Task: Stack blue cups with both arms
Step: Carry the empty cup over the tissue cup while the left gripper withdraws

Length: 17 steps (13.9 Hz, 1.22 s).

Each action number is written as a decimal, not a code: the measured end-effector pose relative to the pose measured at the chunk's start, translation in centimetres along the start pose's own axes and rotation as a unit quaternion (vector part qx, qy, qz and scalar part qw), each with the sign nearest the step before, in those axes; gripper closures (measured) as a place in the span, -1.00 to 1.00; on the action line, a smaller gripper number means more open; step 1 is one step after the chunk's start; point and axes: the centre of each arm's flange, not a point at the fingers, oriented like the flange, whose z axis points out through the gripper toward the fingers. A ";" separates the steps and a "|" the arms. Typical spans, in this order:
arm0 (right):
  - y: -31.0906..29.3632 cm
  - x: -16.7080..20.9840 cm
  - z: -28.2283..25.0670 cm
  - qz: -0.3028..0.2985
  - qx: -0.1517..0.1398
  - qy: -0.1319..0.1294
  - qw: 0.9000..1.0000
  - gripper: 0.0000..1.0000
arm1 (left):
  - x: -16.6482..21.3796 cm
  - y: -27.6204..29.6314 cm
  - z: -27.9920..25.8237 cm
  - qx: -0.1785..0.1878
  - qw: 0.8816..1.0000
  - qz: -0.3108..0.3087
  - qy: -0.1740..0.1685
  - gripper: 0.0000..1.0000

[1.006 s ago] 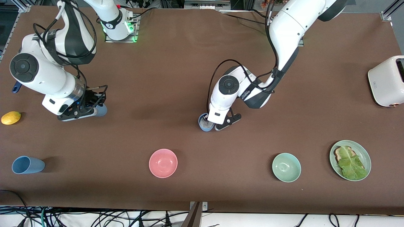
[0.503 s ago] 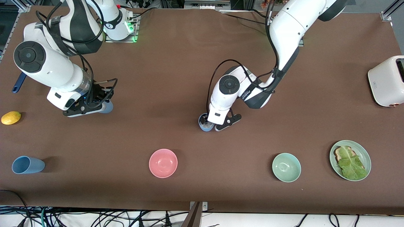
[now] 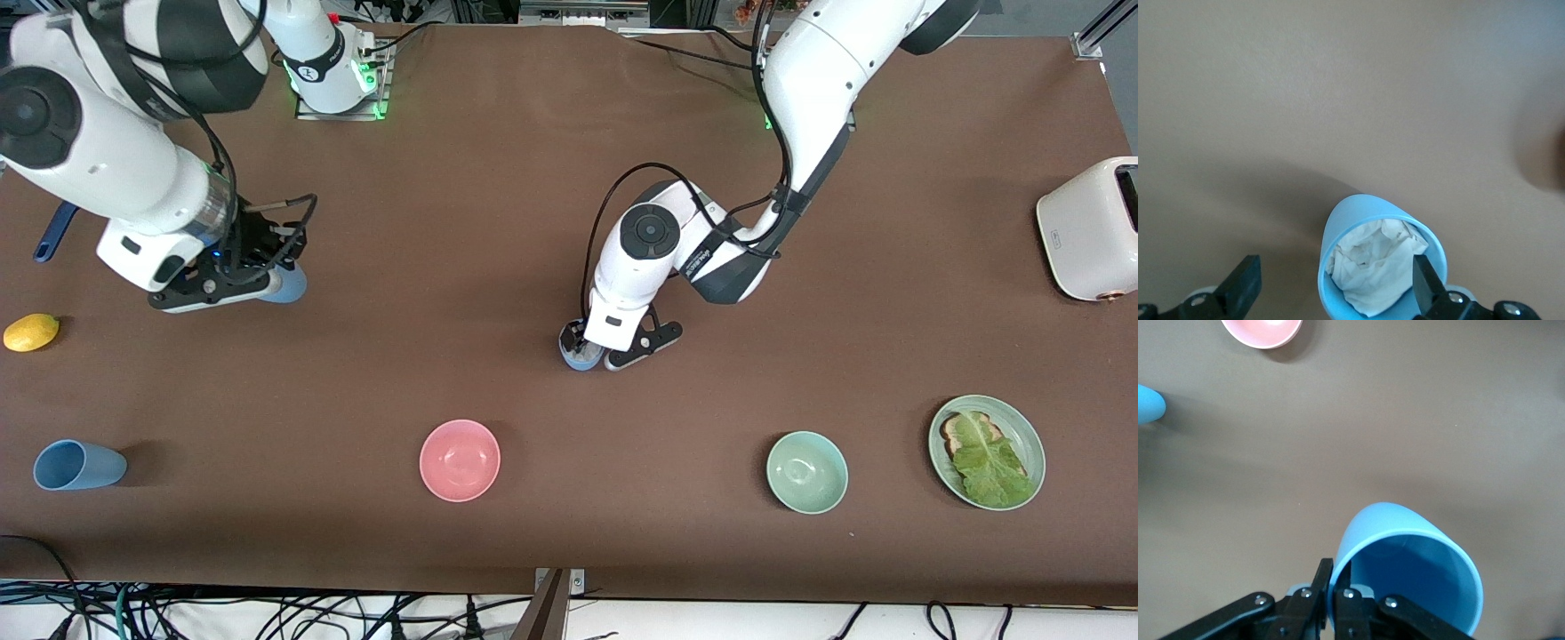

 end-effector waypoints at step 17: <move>-18.0 0.1 2.1 0.094 -0.006 0.003 0.996 0.89 | 9.8 -9.9 -24.3 0.069 0.976 0.201 -0.049 -1.00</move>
